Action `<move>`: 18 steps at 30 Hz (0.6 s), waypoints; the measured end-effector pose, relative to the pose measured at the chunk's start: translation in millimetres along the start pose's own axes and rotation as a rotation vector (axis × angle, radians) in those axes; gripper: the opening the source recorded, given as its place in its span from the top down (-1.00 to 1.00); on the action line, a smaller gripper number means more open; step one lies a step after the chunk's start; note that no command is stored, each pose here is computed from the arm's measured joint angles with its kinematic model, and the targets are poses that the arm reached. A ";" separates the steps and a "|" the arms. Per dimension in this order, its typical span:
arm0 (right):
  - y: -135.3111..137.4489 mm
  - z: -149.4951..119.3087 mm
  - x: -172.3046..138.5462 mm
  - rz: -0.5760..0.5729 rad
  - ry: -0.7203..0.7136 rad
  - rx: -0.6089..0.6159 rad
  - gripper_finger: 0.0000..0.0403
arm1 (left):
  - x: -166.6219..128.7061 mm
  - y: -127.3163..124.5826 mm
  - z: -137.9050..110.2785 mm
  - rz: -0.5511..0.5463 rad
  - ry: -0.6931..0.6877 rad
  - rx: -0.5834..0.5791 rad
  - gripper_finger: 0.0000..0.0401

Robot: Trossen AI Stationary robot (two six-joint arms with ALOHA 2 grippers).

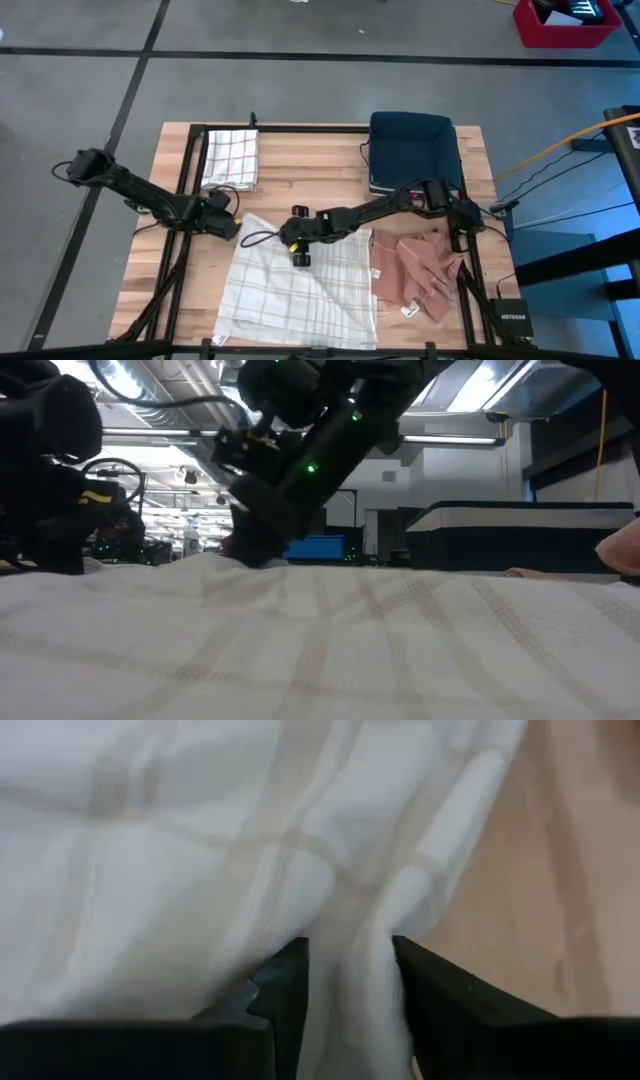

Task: Fold towel
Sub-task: Fold the white towel on the table

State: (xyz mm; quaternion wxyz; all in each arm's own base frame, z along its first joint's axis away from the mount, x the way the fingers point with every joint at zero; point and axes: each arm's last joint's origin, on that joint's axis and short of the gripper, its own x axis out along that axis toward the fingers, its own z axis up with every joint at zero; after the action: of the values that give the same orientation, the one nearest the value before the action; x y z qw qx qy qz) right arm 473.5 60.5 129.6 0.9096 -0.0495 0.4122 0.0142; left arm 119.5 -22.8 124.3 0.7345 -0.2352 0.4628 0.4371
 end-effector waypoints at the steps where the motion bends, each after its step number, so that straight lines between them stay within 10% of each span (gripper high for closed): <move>1: -0.7 3.0 -1.0 -0.002 -0.012 0.006 0.28 | -3.8 -2.3 2.3 -0.014 0.009 0.022 0.62; 18: 6.4 35.8 -96.2 0.100 0.061 -0.059 0.28 | -64.2 -45.7 43.7 -0.385 -0.101 0.297 0.43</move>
State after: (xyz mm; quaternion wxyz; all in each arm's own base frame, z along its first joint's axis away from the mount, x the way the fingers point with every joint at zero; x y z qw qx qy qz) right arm 436.4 71.9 224.8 0.8930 -0.0557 0.4410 0.0704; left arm 167.4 -40.5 198.6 0.8528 -0.1863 0.4315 0.2276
